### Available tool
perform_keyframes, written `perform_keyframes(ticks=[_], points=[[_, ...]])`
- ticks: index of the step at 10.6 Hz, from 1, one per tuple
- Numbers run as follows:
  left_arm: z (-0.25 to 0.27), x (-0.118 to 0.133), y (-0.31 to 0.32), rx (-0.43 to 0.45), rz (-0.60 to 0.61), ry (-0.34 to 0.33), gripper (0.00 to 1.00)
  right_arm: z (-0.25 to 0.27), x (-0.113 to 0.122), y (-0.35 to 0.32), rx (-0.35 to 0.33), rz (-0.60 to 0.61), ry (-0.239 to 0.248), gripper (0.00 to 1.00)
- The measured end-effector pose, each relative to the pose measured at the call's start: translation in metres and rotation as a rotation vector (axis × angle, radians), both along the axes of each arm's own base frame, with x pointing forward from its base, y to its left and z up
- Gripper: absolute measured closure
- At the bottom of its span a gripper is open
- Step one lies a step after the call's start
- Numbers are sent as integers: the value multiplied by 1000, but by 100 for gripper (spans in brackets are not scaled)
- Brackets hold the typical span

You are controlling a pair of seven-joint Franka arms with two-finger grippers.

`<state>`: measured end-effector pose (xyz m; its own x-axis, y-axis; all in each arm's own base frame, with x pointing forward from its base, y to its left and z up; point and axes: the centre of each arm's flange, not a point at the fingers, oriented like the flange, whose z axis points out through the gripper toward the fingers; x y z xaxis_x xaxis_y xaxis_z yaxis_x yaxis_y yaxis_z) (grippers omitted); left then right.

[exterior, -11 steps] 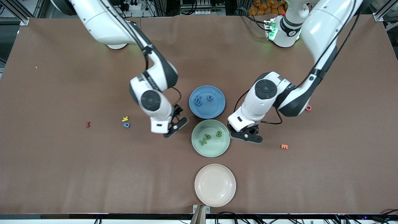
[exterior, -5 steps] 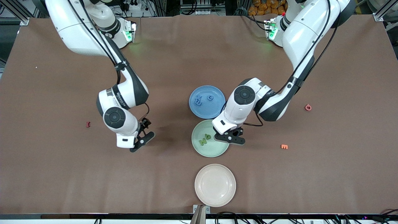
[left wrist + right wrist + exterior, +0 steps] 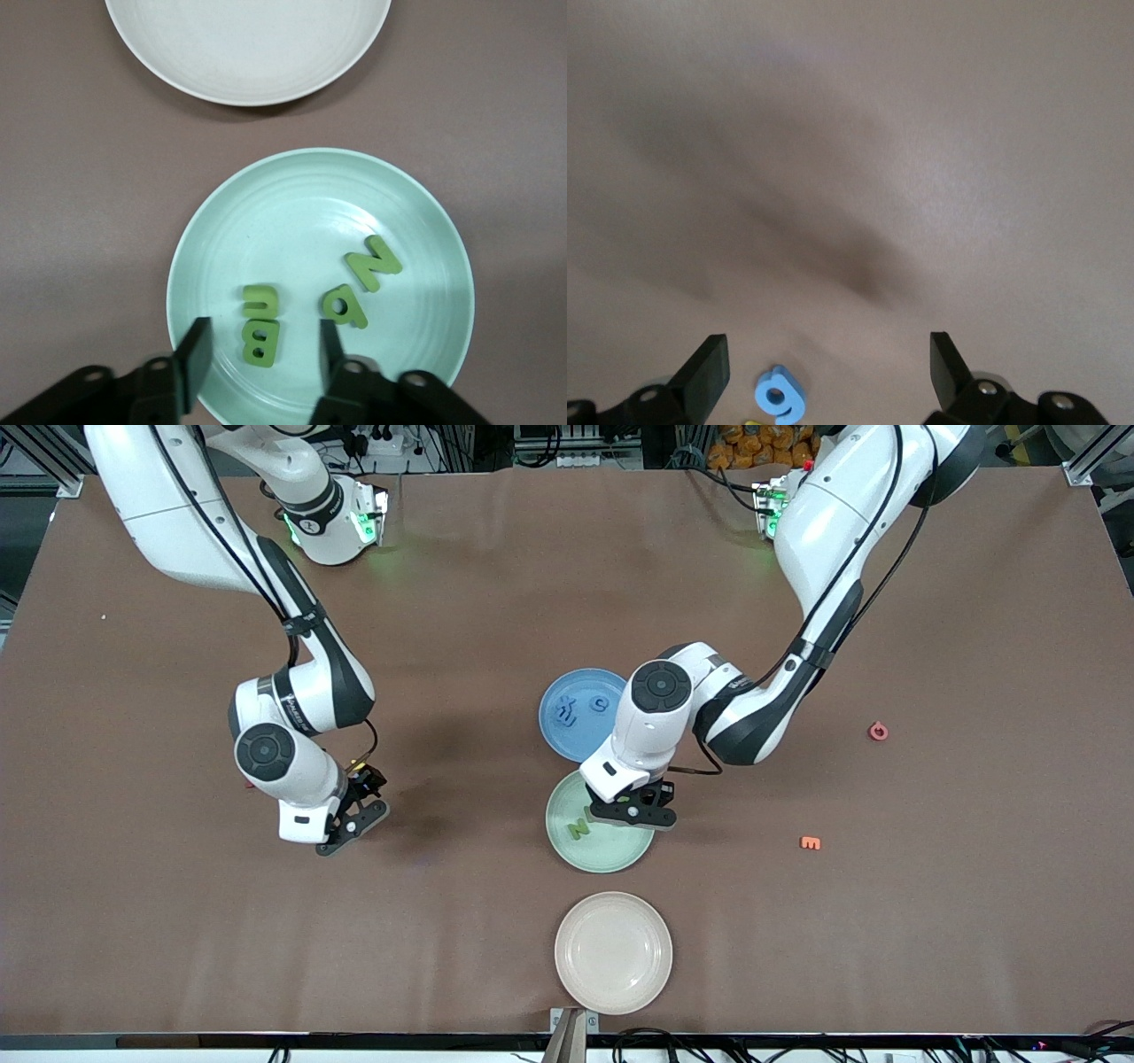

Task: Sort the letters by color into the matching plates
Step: 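Place the green u on the green plate with the left gripper, then grasp the blue g with the right gripper while the left gripper withdraws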

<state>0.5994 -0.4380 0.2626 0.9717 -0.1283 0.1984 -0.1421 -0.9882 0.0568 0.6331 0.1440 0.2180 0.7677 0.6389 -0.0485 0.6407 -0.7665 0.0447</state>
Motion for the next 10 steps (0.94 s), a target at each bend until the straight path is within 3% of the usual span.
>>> perform_keyframes(ticks=[3,4,10], points=[[20,12,5,-15,18,-32,5,-24,-20,-17,30,21,-53,0],[32,17,11,-14,29,-43,0,-31,-26,-18,34,30,-57,0],[164,33,89,127,152,-66,0,-50,-50,-33,48,73,-72,0]])
